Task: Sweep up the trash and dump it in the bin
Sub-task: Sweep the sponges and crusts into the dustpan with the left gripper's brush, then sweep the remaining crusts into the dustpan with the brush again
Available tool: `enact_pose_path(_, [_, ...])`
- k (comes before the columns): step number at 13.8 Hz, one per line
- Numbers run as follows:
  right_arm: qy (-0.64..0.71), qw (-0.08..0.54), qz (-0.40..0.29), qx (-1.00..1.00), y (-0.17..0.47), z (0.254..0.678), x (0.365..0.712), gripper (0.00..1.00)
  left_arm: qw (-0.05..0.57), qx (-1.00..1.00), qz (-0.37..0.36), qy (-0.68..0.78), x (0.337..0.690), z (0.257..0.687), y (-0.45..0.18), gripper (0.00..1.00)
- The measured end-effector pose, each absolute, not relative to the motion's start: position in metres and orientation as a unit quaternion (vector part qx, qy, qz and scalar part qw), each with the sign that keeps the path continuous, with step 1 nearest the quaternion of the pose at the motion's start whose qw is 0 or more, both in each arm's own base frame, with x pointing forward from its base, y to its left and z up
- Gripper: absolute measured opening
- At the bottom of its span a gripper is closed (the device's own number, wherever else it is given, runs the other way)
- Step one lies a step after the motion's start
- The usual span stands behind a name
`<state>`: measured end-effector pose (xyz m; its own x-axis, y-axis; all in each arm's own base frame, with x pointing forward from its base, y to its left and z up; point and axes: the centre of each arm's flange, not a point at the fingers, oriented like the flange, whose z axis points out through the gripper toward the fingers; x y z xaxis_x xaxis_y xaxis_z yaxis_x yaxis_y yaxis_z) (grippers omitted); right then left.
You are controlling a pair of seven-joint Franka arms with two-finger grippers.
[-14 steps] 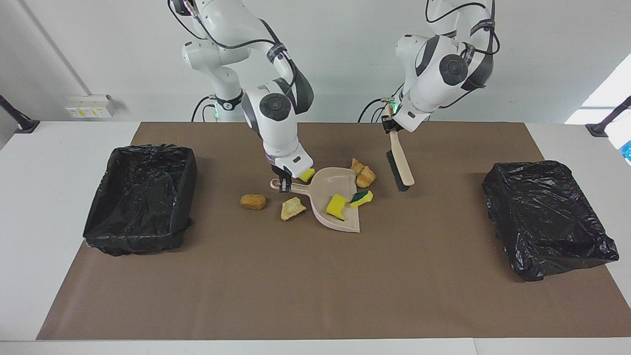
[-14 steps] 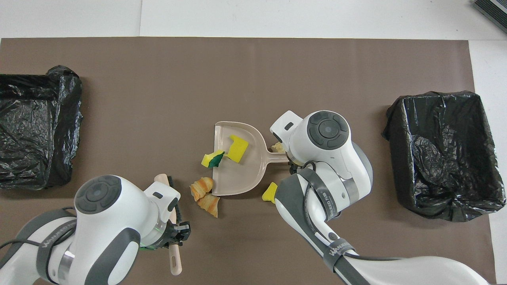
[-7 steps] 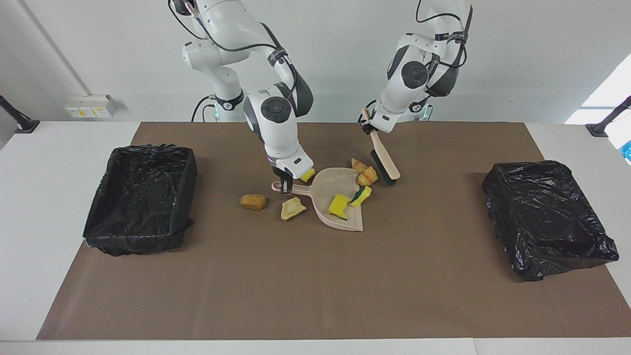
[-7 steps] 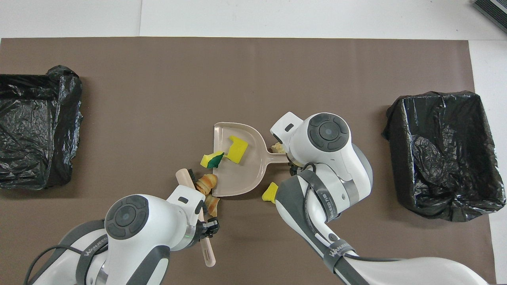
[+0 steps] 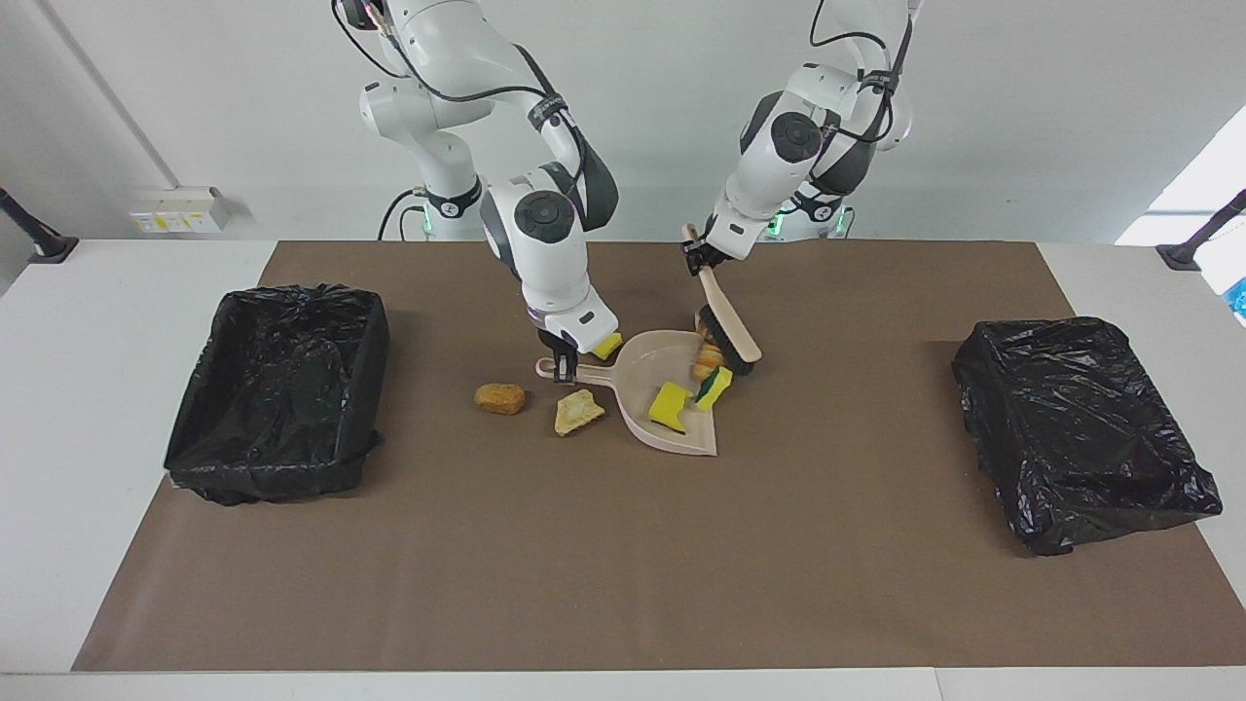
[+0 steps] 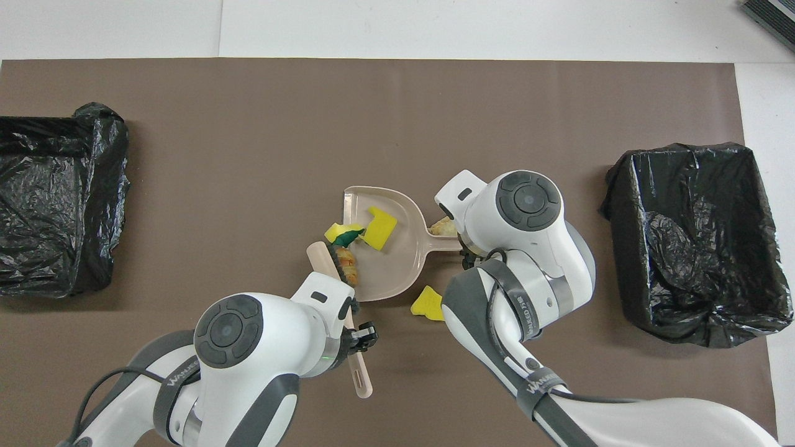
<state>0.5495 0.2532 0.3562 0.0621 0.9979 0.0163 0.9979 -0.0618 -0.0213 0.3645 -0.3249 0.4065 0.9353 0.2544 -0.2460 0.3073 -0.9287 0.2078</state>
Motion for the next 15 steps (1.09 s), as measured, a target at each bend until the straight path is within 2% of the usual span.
enact_pose_path(3, [-0.687,0.008,0.003,-0.727,0.252,0.357,0.551,0.33,0.101,0.969,-0.158,0.158,0.37,0.43,-0.302,0.26])
enact_pose_path(6, [-0.698,-0.013,0.01,-0.716,0.251,0.366,0.55,0.33,0.074,0.956,-0.2,0.201,0.36,0.434,-0.276,0.26])
enact_pose_path(10, [-0.714,-0.018,0.015,-0.7,0.248,0.373,0.542,0.33,0.017,0.94,-0.227,0.255,0.316,0.394,-0.287,0.26])
enact_pose_path(15, [-0.729,-0.021,0.013,-0.684,0.246,0.365,0.522,0.33,0.025,0.939,-0.191,0.283,0.303,0.368,-0.305,0.26])
